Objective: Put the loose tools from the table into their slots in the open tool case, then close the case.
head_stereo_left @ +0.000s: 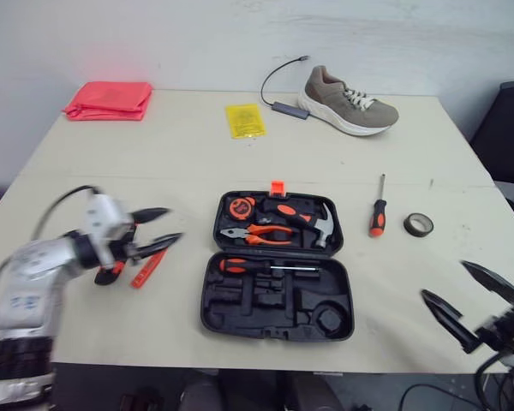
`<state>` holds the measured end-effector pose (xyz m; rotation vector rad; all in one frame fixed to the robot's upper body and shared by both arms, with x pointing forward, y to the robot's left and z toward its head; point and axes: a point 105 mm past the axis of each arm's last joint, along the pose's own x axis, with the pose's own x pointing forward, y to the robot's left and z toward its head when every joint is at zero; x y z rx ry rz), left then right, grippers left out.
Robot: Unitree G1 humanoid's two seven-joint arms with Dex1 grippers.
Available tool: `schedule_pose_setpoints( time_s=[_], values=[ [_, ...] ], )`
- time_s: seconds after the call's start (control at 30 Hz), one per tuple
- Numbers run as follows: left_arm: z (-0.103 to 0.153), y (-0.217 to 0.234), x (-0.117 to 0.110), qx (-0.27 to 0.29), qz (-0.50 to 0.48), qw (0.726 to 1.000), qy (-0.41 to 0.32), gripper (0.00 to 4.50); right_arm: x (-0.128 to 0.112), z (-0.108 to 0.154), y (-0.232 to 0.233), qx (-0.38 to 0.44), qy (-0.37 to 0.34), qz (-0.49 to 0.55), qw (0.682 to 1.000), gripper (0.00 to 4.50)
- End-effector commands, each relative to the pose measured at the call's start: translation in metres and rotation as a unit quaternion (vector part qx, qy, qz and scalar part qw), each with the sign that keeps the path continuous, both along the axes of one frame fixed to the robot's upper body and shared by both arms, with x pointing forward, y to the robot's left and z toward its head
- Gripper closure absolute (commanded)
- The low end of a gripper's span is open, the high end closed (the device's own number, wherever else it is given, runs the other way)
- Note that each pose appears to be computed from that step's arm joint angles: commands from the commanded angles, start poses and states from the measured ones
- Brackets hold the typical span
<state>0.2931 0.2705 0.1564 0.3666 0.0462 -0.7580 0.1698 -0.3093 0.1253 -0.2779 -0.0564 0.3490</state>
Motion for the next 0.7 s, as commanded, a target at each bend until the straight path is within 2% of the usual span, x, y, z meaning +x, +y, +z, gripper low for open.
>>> schedule_pose_setpoints(
  time_s=[0.03,0.2,0.37,0.47,0.7],
  values=[
    [0.008,0.059,-0.010,0.012,0.098,0.995,-0.018,0.06,-0.018,-0.004,-0.030,-0.031,-0.009,-0.067,0.997,0.00],
    [0.001,0.152,-0.054,0.002,0.273,0.962,0.000,0.06,-0.044,-0.020,-0.067,-0.042,0.002,-0.165,0.985,0.00],
    [-0.016,0.184,-0.081,-0.011,0.346,0.938,0.011,0.06,-0.039,-0.016,-0.067,-0.045,-0.014,-0.173,0.984,0.00],
    [-0.017,0.177,-0.078,-0.017,0.333,0.943,0.004,0.06,-0.026,-0.008,-0.061,-0.041,-0.034,-0.166,0.985,0.00],
    [0.004,0.126,-0.040,-0.038,0.228,0.972,-0.040,0.06,0.021,0.022,-0.030,-0.025,-0.072,-0.143,0.987,0.00]
  ],
)
